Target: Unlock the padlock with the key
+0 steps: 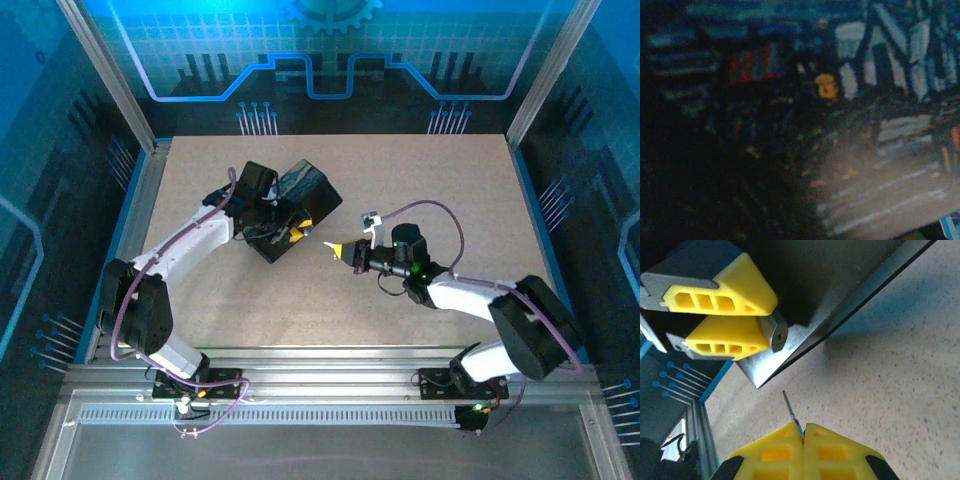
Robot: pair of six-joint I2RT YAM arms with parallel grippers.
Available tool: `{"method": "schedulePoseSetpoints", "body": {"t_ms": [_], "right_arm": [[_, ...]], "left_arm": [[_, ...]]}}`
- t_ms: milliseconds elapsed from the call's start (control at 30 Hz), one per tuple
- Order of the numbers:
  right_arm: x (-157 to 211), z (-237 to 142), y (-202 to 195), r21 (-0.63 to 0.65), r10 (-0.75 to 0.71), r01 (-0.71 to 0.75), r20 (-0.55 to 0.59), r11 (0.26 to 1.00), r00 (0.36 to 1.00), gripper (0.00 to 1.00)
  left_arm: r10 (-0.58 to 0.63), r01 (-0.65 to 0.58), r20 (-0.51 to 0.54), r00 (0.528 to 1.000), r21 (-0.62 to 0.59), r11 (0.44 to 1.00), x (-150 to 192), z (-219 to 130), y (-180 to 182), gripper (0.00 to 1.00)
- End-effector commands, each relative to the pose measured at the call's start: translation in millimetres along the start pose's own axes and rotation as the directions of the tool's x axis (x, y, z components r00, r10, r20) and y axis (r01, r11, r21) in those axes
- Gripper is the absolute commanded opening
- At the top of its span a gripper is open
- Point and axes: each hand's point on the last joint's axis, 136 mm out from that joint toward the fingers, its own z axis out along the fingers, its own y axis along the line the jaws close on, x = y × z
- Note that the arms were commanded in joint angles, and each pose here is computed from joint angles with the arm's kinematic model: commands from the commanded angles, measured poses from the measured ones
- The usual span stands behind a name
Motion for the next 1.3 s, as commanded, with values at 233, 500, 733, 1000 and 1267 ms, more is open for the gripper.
{"method": "schedulePoseSetpoints", "body": {"t_ms": [233, 500, 733, 1000, 1267], "right_arm": [[-32, 27, 9, -0.109, -0.102, 0.124, 0.184, 0.986, 0.978, 0.00], [-36, 40, 17, -0.178, -0.085, 0.123, 0.207, 0.976, 0.975, 0.00], [-34, 54, 21, -0.180, -0.089, 0.124, 0.192, 0.976, 0.977, 0.00], [-31, 58, 20, -0.188, -0.079, 0.115, 0.188, 0.975, 0.979, 0.00], [-28, 62, 30, -0.225, -0.086, 0.126, 0.179, 0.966, 0.980, 0.00]], "left_arm": [[-0.009, 0.011, -0.023, 1.000, 0.089, 0.996, -1, -15, -14, 0.02], [-0.028, 0.028, -0.009, 1.000, 0.095, 0.995, -7, -21, -8, 0.02], [-0.032, 0.032, -0.003, 0.999, 0.108, 0.994, -10, -25, -8, 0.02], [-0.038, 0.038, 0.000, 0.999, 0.118, 0.992, -11, -29, -7, 0.03], [-0.045, 0.044, 0.002, 0.999, 0.131, 0.990, -12, -32, -8, 0.03]]}}
